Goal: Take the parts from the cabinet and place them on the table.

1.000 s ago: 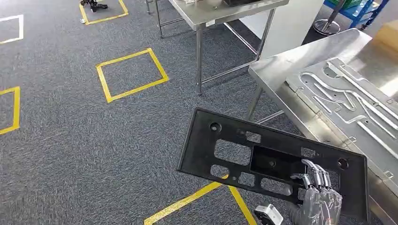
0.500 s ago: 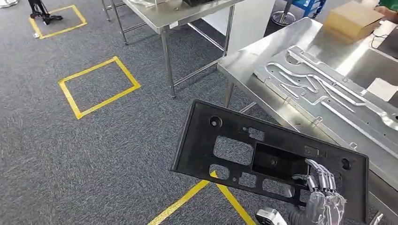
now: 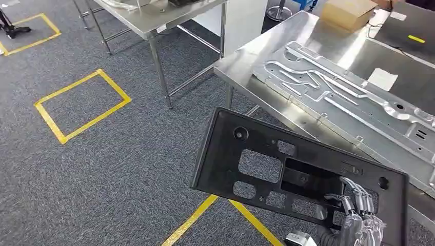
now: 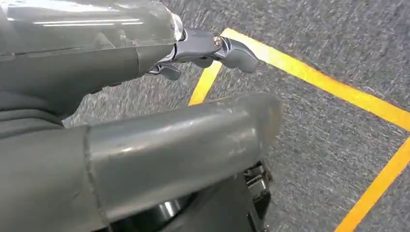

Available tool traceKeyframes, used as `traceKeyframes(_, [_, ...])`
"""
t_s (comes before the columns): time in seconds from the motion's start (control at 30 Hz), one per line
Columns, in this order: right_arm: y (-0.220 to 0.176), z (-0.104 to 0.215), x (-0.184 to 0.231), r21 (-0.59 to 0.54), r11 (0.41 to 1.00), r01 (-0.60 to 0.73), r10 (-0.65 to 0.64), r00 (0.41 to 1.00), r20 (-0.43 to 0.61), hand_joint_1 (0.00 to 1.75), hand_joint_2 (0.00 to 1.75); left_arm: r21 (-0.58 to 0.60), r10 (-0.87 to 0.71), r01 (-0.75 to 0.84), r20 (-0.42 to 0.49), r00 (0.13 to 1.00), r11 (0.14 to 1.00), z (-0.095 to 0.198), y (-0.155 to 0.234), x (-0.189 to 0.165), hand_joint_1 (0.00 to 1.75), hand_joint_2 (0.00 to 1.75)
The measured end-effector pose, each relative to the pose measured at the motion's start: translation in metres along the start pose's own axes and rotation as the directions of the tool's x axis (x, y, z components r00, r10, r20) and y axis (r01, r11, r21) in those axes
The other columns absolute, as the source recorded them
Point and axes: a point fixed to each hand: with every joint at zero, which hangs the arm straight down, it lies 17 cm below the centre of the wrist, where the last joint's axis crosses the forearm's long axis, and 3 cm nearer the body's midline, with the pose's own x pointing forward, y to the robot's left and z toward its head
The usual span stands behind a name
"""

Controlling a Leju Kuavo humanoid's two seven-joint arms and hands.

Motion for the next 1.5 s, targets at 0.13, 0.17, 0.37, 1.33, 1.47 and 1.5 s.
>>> traceKeyframes(0.13, [-0.001, 0.002, -0.001, 0.002, 1.000, -0.001, 0.001, 1.000, -0.005, 1.75, 1.75, -0.001, 0.001, -0.001, 0.007, 1.000, 1.000, -0.002, 0.000, 0.004, 0.00, 0.00])
traceKeyframes(0.17, [-0.001, 0.001, 0.000, -0.002, 1.000, 0.000, 0.000, 1.000, -0.005, 1.75, 1.75, -0.001, 0.001, -0.001, 0.006, 1.000, 1.000, -0.001, 0.000, 0.003, 0.00, 0.00])
traceKeyframes(0.37, [-0.002, 0.002, -0.002, -0.007, 1.000, 0.023, -0.023, 1.000, -0.018, 1.75, 1.75, 0.000, 0.002, -0.002, 0.000, 1.000, 1.000, 0.000, 0.000, -0.001, 0.00, 0.00])
traceKeyframes(1.33, [-0.018, 0.004, 0.014, -0.108, 0.956, 0.271, -0.272, 0.962, 0.001, 1.75, 1.75, 0.002, 0.022, -0.022, 0.013, 1.000, 1.000, 0.001, 0.000, 0.002, 0.00, 0.00])
traceKeyframes(1.47, [-0.020, 0.003, 0.017, -0.114, 0.953, 0.279, -0.280, 0.960, 0.007, 1.75, 1.75, -0.001, 0.029, -0.029, 0.012, 1.000, 1.000, 0.001, 0.000, 0.002, 0.00, 0.00])
traceKeyframes(1.5, [-0.020, 0.003, 0.018, -0.113, 0.953, 0.281, -0.282, 0.959, 0.007, 1.75, 1.75, -0.002, 0.031, -0.031, 0.013, 0.999, 1.000, 0.000, 0.000, 0.003, 0.00, 0.00])
